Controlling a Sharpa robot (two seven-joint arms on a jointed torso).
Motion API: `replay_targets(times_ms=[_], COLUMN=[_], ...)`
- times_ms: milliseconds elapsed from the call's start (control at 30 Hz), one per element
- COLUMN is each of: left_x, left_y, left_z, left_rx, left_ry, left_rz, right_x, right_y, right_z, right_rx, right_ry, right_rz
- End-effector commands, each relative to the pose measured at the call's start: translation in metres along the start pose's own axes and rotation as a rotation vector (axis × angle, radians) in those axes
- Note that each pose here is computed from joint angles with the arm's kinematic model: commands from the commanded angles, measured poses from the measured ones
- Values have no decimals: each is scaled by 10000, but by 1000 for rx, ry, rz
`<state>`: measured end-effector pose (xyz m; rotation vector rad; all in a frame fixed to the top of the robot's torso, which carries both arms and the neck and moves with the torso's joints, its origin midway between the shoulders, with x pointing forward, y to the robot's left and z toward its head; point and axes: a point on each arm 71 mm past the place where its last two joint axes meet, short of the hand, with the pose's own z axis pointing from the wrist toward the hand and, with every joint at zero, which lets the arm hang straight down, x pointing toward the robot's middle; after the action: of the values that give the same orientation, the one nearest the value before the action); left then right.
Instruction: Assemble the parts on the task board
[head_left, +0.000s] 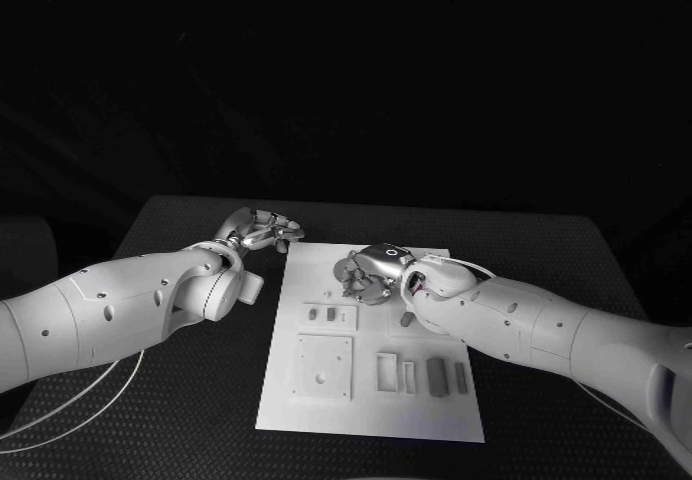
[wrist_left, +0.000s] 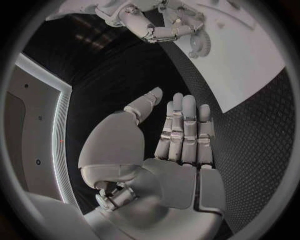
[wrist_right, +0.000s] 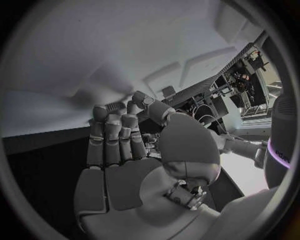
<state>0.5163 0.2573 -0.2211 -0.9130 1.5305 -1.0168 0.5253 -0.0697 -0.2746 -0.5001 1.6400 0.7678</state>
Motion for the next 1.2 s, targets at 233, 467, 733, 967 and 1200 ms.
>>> replay_targets(times_ms=[233, 467, 733, 967, 1200], left_x=[97, 181, 254, 287, 348], left_y=[40, 92, 107, 114, 105], left_z=[-13, -37, -47, -38, -36], left_rx=[-61, -143, -195, -222, -231], left_ry=[160, 266, 321, 329, 357], left_rz=[22, 34, -41, -72, -76], right_x=[-167, -295, -440, -540, -557], right_y=[1, 8, 62, 96, 126], right_z=[-44, -76, -85, -66, -65], right_rx=[12, 13, -1, -5, -12], right_ry=[-70, -103, -137, -164, -168], right_rz=[80, 113, 131, 149, 153])
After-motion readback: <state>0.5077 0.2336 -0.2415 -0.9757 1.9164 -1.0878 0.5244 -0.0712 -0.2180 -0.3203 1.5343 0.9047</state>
